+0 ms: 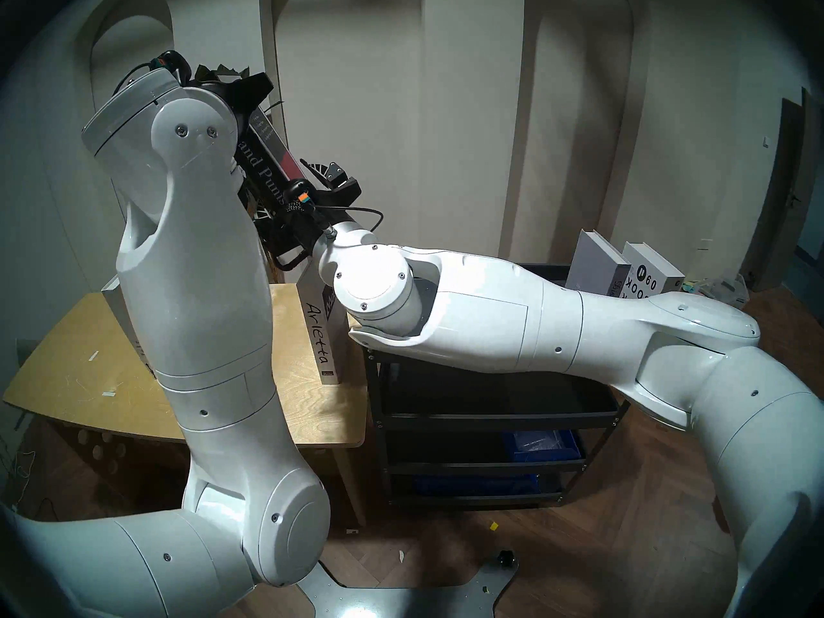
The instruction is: Move the books from the display table onto the shelf, standing them upright with spines facing out and tallest at one end
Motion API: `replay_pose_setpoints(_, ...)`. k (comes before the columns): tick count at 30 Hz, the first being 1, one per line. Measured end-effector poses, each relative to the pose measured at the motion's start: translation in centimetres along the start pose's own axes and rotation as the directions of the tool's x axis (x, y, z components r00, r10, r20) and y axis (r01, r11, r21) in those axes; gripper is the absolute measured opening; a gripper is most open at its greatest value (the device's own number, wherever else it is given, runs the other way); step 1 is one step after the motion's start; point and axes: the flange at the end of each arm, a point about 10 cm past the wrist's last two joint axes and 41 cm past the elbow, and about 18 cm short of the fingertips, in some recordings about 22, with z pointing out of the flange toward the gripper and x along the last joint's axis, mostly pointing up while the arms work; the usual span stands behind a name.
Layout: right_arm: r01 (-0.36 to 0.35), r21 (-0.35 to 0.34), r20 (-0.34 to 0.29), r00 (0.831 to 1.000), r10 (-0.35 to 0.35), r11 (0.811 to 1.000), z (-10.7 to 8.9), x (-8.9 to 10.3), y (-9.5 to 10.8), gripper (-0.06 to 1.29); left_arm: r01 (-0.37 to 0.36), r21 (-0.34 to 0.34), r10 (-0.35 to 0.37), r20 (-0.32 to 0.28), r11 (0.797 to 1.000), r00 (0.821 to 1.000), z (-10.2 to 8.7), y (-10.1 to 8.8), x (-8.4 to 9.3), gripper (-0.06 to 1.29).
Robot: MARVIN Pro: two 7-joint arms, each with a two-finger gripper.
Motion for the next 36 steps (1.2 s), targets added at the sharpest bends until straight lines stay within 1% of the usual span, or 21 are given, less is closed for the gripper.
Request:
replay_pose_setpoints(3, -0.003, -0.009, -0.012, 1.0, 0.003, 1.0, 0.2, 0.3, -0.3, 1.25, -0.001, -0.001, 0.001, -0.003, 1.0, 1.0, -0.1, 0.0, 0.1, 0.51)
replay_pose_setpoints(4, -0.004, -0.011, -0.016, 1.0, 0.004, 1.0, 0.3, 0.4, -0.4, 1.24, -0.001, -0.002, 0.001, -0.004, 1.0, 1.0, -0.2, -0.1, 0.1, 0.51)
replay_pose_setpoints(5, -0.005, -0.013, -0.02, 1.0, 0.005, 1.0, 0.3, 0.5, -0.4, 1.19, -0.002, -0.002, 0.002, -0.005, 1.0, 1.0, -0.2, -0.1, 0.1, 0.51)
replay_pose_setpoints(6, -0.008, -0.014, -0.023, 1.0, 0.007, 1.0, 0.3, 0.6, -0.6, 1.05, -0.001, -0.007, 0.001, -0.006, 1.0, 1.0, -0.3, 0.0, 0.1, 0.51)
replay_pose_setpoints(7, -0.01, -0.015, -0.025, 1.0, 0.009, 1.0, 0.3, 0.6, -0.8, 1.0, -0.001, -0.009, 0.001, -0.008, 1.0, 1.0, -0.4, 0.1, 0.2, 0.51)
replay_pose_setpoints(8, -0.013, -0.017, -0.028, 1.0, 0.012, 1.0, 0.3, 0.7, -0.9, 0.58, -0.001, -0.009, 0.001, -0.009, 1.0, 1.0, -0.5, 0.1, 0.2, 0.51)
replay_pose_setpoints(10, -0.015, -0.021, -0.029, 0.999, 0.015, 1.0, 0.2, 0.7, -1.0, 0.43, -0.002, -0.01, 0.002, -0.009, 1.0, 1.0, -0.5, 0.1, 0.2, 0.51)
replay_pose_setpoints(11, -0.017, -0.025, -0.03, 0.999, 0.016, 1.0, 0.2, 0.6, -1.1, 0.49, -0.003, -0.011, 0.002, -0.007, 1.0, 1.0, -0.6, 0.1, 0.1, 0.51)
replay_pose_setpoints(16, -0.019, -0.038, -0.03, 0.999, 0.018, 0.999, 0.1, 0.4, -1.1, 0.49, 0.007, -0.038, -0.007, 0.005, 0.999, 1.0, -0.8, 0.3, 0.0, 0.51)
replay_pose_setpoints(18, -0.018, -0.041, -0.032, 0.999, 0.017, 0.999, 0.1, 0.4, -1.1, 0.49, 0.02, -0.076, -0.018, 0.015, 0.997, 1.0, -1.0, 0.6, -0.1, 0.51)
replay_pose_setpoints(19, -0.016, -0.042, -0.034, 0.999, 0.015, 0.999, 0.1, 0.3, -1.1, 0.49, 0.031, -0.106, -0.029, 0.02, 0.994, 0.999, -1.2, 0.9, 0.0, 0.51)
replay_pose_setpoints(21, -0.013, -0.045, -0.035, 0.999, 0.012, 0.999, 0.1, 0.2, -1.1, 0.49, 0.045, -0.137, -0.042, 0.021, 0.99, 0.999, -1.5, 1.0, 0.2, 0.51)
replay_pose_setpoints(22, -0.01, -0.05, -0.036, 0.999, 0.008, 0.999, 0.2, 0.1, -0.9, 0.49, 0.055, -0.157, -0.053, 0.02, 0.986, 0.998, -1.7, 1.0, 0.4, 0.66)
replay_pose_setpoints(24, -0.004, -0.057, -0.036, 0.999, 0.001, 0.998, 0.3, 0.0, -0.7, 0.49, 0.074, -0.185, -0.073, 0.014, 0.98, 0.997, -2.0, 0.9, 1.0, 1.15)
replay_pose_setpoints(25, 0.001, -0.061, -0.035, 0.999, -0.003, 0.998, 0.3, -0.2, -0.6, 0.49, 0.088, -0.203, -0.089, 0.004, 0.975, 0.996, -2.3, 0.8, 1.5, 1.23)
replay_pose_setpoints(30, 0.02, -0.071, -0.022, 1.0, -0.022, 0.997, 0.5, -1.1, -0.3, 0.49, 0.133, -0.271, -0.154, -0.058, 0.953, 0.986, -3.9, 0.3, 4.4, 1.24)
replay_pose_setpoints(31, 0.027, -0.073, -0.014, 1.0, -0.028, 0.997, 0.5, -1.5, -0.2, 0.48, 0.145, -0.293, -0.176, -0.081, 0.945, 0.981, -4.6, 0.1, 5.3, 1.24)
replay_pose_setpoints(32, 0.03, -0.074, -0.01, 0.999, -0.031, 0.997, 0.5, -1.7, -0.1, 0.48, 0.151, -0.305, -0.187, -0.093, 0.94, 0.978, -5.0, 0.0, 5.8, 1.24)
replay_pose_setpoints(33, 0.038, -0.079, 0.001, 0.999, -0.038, 0.996, 0.5, -2.2, 0.2, 0.48, 0.161, -0.327, -0.21, -0.118, 0.931, 0.971, -5.7, -0.3, 6.8, 1.24)
replay_pose_setpoints(34, 0.042, -0.082, 0.006, 0.999, -0.042, 0.996, 0.5, -2.4, 0.3, 0.48, 0.166, -0.336, -0.22, -0.129, 0.927, 0.967, -6.0, -0.4, 7.2, 1.24)
replay_pose_setpoints(36, 0.059, -0.096, 0.026, 0.998, -0.056, 0.994, 0.6, -3.4, 1.1, 0.48, 0.179, -0.364, -0.254, -0.167, 0.914, 0.953, -7.0, -1.1, 8.6, 1.23)
